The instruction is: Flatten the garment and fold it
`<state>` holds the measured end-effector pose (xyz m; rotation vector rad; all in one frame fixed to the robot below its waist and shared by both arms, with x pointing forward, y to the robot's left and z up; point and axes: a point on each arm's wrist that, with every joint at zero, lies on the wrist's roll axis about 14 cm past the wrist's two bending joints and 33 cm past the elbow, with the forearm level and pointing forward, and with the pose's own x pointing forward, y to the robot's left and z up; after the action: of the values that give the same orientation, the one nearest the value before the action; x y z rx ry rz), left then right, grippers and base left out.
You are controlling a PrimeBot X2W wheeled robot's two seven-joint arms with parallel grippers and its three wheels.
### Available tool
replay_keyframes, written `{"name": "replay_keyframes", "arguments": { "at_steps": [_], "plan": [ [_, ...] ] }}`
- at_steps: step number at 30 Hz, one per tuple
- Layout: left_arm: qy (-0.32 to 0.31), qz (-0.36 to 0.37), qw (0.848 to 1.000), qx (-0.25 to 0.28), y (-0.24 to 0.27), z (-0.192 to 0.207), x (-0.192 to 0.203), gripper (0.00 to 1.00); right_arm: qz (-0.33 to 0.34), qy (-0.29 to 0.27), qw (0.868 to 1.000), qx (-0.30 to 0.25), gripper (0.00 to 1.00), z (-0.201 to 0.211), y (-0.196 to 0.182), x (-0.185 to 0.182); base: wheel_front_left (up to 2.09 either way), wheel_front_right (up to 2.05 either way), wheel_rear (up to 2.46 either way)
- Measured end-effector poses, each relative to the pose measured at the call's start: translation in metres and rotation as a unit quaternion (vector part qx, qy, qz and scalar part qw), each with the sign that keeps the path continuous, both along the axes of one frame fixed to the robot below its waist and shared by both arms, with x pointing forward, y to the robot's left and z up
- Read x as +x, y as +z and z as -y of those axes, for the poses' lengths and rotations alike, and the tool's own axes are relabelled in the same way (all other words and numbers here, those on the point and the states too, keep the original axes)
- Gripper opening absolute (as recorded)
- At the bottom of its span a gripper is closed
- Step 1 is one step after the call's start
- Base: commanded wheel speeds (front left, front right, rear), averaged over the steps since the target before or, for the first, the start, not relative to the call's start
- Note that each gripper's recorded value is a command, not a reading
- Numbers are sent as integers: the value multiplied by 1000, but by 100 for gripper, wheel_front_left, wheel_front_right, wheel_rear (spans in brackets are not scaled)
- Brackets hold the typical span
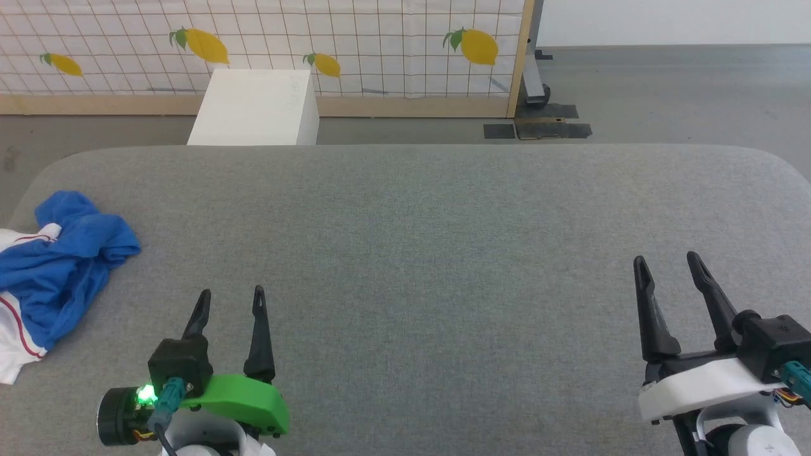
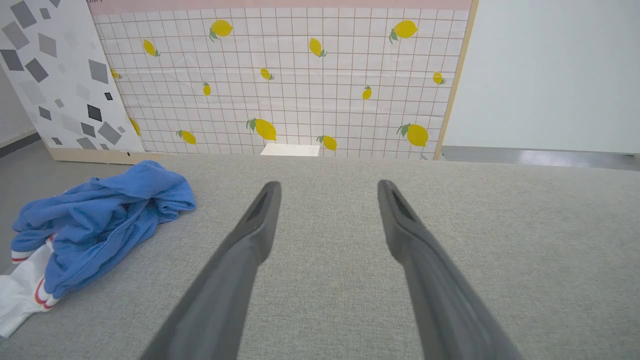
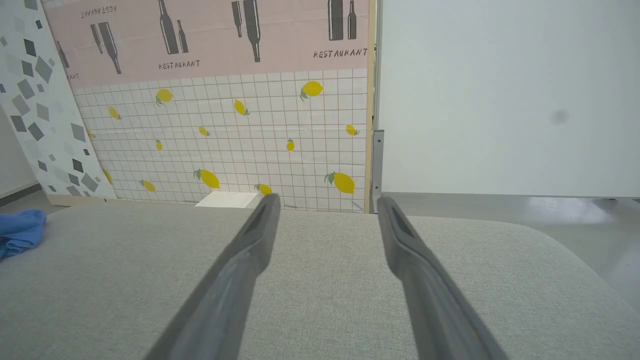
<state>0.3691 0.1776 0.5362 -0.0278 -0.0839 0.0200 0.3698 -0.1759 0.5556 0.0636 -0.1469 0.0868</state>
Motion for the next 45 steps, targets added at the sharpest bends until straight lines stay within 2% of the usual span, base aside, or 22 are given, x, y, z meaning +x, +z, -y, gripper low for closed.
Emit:
{"name": "replay_keyframes", "arguments": {
  "at_steps": [45],
  "plan": [
    [5,42,999,-15,10,1,-3,100,31,-6,999,35,100,5,3,-2,0,0,0]
  ]
}}
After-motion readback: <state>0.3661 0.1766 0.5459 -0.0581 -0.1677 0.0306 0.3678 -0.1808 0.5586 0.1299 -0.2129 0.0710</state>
